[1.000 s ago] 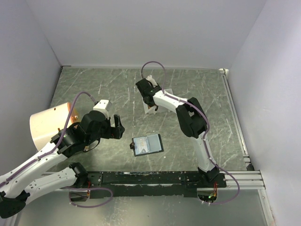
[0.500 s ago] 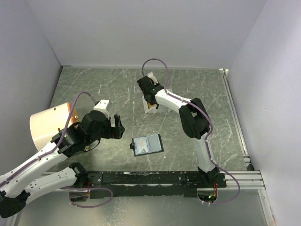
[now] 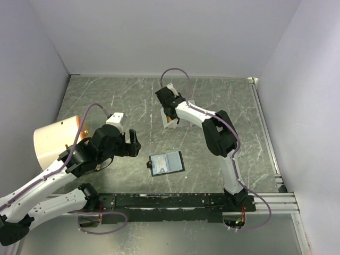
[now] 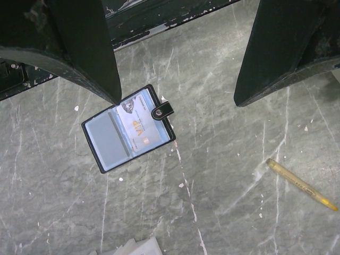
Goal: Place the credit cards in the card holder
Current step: Pick up the credit card from the storage box, then insert the credit card into the card holder.
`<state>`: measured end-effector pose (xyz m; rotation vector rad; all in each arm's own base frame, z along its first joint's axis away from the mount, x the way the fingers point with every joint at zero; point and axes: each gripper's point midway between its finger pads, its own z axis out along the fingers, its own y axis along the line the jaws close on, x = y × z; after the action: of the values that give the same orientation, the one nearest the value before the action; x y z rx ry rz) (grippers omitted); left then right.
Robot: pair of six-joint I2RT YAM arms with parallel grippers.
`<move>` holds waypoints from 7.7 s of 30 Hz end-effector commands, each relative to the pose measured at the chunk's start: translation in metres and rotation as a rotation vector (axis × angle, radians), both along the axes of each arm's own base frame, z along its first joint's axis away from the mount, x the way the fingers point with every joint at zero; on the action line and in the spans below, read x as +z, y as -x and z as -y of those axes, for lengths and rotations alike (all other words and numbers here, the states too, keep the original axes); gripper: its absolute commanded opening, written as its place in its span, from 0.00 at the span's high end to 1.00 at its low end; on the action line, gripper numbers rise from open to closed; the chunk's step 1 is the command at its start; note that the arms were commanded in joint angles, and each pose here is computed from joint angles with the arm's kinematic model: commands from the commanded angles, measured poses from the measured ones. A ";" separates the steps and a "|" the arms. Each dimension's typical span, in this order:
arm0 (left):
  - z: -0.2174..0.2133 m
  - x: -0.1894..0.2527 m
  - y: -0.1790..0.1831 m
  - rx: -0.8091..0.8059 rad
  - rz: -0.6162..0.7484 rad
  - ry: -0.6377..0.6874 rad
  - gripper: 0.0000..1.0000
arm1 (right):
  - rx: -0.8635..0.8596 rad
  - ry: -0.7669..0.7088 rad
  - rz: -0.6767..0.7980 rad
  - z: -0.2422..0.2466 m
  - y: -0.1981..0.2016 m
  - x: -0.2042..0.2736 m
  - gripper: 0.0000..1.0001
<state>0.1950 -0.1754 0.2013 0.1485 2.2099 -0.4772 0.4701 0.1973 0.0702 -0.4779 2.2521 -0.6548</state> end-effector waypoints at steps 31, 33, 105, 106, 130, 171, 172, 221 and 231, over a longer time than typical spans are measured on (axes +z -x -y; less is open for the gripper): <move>-0.002 0.003 -0.001 0.015 0.014 0.002 0.01 | -0.043 0.009 0.079 0.018 -0.008 0.026 1.00; -0.002 0.004 -0.001 0.016 0.015 0.004 0.01 | -0.041 0.003 0.077 0.017 -0.009 0.027 1.00; 0.127 0.093 -0.001 -0.207 -0.024 0.929 0.89 | 0.454 -1.703 -0.064 -0.076 0.250 0.217 1.00; 0.126 0.091 -0.001 -0.203 -0.023 0.926 0.93 | 0.451 -1.697 -0.071 -0.077 0.250 0.214 1.00; 0.092 -0.035 0.014 -0.047 -0.260 0.614 0.93 | 0.166 -1.284 -0.150 -0.034 0.238 0.098 0.55; 0.110 -0.135 0.035 -0.199 -0.610 0.573 0.93 | 0.014 -0.817 -0.412 -0.032 0.270 -0.053 0.74; 0.110 -0.135 0.035 -0.200 -0.613 0.575 0.93 | 0.013 -0.816 -0.415 -0.032 0.272 -0.055 0.75; 0.122 -0.144 0.016 -0.174 -0.663 0.625 0.93 | 0.007 -0.819 -0.412 -0.024 0.284 -0.061 0.86; 0.123 -0.140 0.016 -0.196 -0.655 0.616 0.93 | 0.005 -0.821 -0.412 -0.024 0.284 -0.061 0.86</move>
<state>0.1732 -0.2940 0.0517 -0.1886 2.5891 -1.4204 0.1971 0.2303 0.0191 -0.1956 2.5987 0.4687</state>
